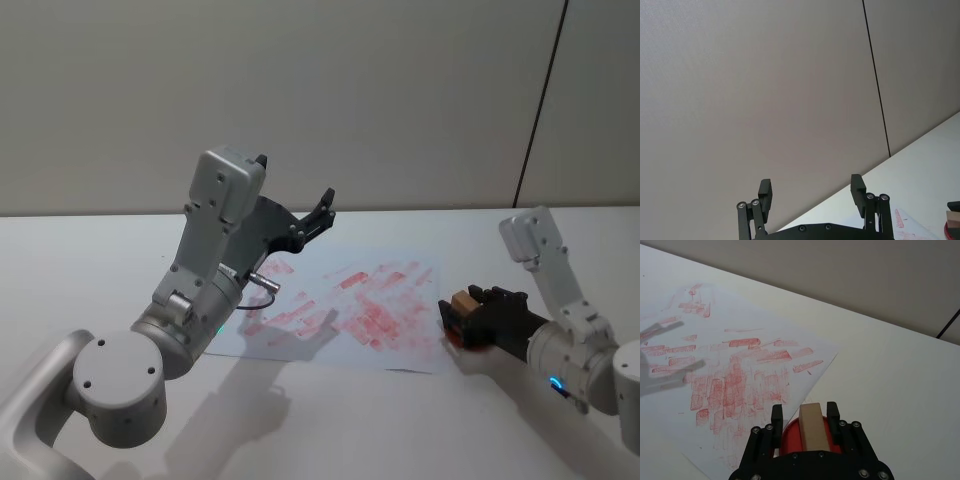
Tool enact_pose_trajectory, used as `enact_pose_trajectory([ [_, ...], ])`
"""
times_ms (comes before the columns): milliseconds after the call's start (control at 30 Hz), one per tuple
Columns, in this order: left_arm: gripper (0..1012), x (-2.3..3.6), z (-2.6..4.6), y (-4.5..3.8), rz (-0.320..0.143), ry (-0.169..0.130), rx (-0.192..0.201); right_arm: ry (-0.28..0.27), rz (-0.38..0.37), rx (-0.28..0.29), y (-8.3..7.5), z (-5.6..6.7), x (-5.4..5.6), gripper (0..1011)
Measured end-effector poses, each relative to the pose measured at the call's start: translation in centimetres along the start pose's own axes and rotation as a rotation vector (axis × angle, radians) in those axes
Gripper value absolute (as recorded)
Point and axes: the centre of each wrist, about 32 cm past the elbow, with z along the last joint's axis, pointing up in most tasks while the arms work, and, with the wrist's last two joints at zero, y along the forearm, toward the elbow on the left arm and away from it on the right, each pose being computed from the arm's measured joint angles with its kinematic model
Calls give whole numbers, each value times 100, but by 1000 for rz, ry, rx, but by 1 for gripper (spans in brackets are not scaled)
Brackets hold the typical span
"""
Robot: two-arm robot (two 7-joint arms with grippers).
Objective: Use the one hand to pick up the stamp and affix it onto the A4 paper.
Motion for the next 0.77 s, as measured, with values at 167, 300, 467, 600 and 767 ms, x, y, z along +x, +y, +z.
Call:
enact_pose_trajectory([
  [167, 1001, 0, 0, 0, 0, 0, 0, -2, 3, -2, 12, -2, -5, 650],
  [300, 1001, 0, 0, 0, 0, 0, 0, -3, 4, -3, 17, -3, -7, 751],
  [467, 1001, 0, 0, 0, 0, 0, 0, -4, 4, -3, 23, -4, -9, 910],
  [600, 1002, 0, 0, 0, 0, 0, 0, -5, 5, -4, 26, -5, -10, 1000],
  [767, 1001, 0, 0, 0, 0, 0, 0, -6, 5, -5, 28, -7, -11, 1001],
])
